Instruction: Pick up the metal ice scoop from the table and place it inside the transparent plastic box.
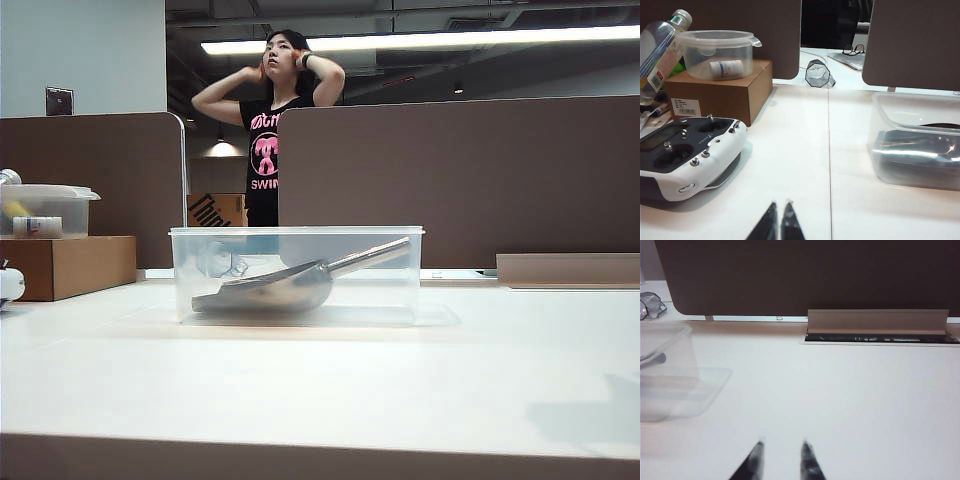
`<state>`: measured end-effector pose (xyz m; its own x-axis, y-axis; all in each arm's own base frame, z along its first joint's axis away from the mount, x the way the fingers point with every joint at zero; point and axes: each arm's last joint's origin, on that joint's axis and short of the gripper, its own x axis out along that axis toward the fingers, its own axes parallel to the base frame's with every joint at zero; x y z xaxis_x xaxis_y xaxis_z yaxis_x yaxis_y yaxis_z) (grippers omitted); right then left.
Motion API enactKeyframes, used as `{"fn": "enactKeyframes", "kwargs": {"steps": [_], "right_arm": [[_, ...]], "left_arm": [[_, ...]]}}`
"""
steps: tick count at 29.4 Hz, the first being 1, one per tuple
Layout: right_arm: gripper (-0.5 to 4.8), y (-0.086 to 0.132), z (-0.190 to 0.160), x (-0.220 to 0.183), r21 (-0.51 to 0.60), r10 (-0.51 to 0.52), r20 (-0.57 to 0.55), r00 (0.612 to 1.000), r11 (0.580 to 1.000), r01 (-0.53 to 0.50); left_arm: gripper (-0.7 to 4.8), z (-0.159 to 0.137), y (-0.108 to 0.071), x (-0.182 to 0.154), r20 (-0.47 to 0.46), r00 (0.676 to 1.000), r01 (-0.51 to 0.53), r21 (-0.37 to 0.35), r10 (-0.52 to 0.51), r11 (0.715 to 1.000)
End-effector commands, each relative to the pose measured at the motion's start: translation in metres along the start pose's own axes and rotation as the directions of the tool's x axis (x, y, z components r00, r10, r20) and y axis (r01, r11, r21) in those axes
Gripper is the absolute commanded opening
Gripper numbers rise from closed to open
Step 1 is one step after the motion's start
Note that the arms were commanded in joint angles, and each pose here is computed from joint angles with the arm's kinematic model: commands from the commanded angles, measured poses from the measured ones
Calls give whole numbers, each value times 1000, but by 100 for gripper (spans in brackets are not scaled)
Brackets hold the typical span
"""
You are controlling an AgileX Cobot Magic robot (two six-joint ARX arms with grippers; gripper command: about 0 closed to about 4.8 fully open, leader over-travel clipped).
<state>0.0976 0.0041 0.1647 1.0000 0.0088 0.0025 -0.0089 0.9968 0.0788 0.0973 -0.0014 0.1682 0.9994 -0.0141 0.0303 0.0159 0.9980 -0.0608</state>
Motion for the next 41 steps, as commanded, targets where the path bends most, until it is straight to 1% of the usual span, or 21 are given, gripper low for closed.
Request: {"fn": "enactKeyframes", "kwargs": {"steps": [1,6,15,28,29,30,31,32,41], "right_arm": [[95,0,0,0,23,9,13,1000,1000,-9],[94,2,0,0,21,52,8,999,998,-52],[94,2,0,0,-4,51,9,999,999,-51],[94,2,2,0,0,53,24,998,999,-53],[90,2,2,0,0,52,30,998,999,-52],[27,1,3,0,5,42,38,998,999,-42],[-6,1,3,0,7,40,44,998,999,-40],[-3,1,4,0,7,24,50,998,1000,-24],[-3,1,2,0,-11,26,32,999,1000,-26]], "left_arm": [[21,1,0,0,8,1000,4,0,-4,1000],[21,1,0,0,8,1000,4,0,-4,1000],[21,1,0,0,8,1000,4,0,-4,1000],[21,1,0,0,8,1000,4,0,-4,1000],[21,1,0,0,8,1000,4,0,-4,1000],[21,1,0,0,8,1000,4,0,-4,1000],[21,1,0,0,8,1000,4,0,-4,1000],[21,1,0,0,8,1000,4,0,-4,1000],[21,1,0,0,8,1000,4,0,-4,1000]]}}
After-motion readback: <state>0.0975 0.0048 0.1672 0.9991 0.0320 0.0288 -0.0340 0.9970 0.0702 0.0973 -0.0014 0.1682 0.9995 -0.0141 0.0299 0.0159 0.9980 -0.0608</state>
